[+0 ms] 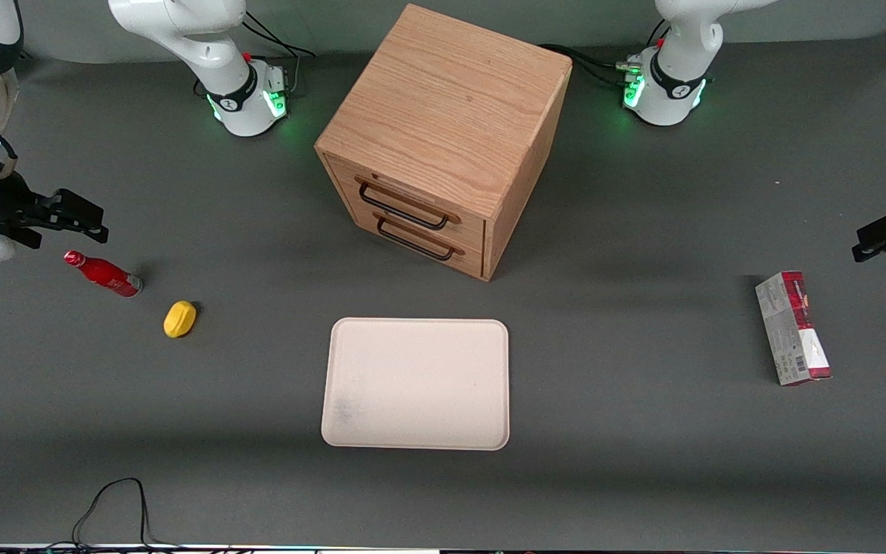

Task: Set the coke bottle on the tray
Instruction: 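Move the right gripper over the red Coca-Cola bottle, fingers open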

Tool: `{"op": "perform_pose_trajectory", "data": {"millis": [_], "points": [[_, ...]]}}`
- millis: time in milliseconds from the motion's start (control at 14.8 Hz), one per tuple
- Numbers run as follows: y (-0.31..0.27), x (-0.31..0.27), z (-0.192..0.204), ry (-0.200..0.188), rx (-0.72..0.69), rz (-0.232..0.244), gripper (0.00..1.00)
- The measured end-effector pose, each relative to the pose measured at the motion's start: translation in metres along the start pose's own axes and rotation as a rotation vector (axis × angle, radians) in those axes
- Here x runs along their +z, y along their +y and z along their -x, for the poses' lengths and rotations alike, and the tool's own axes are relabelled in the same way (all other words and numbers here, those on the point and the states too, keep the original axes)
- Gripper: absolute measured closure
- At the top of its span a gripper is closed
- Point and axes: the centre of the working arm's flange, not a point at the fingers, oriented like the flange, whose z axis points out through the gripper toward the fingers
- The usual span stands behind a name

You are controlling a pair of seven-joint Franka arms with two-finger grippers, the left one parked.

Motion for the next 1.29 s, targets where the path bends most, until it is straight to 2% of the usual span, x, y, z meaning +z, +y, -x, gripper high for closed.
{"op": "perform_pose_trajectory", "data": {"millis": [338, 406, 541, 677, 744, 812, 947, 1286], "points": [[0.013, 0.005, 0.001, -0.015, 0.024, -0.004, 0.00], [0.015, 0.012, 0.001, -0.032, 0.028, -0.004, 0.00], [0.031, 0.039, 0.004, -0.092, 0.047, 0.006, 0.00], [0.065, 0.069, 0.010, -0.147, 0.028, 0.016, 0.00], [0.088, 0.084, 0.015, -0.161, 0.008, 0.008, 0.00], [0.110, 0.099, 0.019, -0.158, -0.010, 0.002, 0.00], [0.142, 0.137, 0.030, -0.119, -0.036, -0.001, 0.00], [0.179, 0.221, 0.069, -0.059, -0.127, -0.006, 0.00]]}}
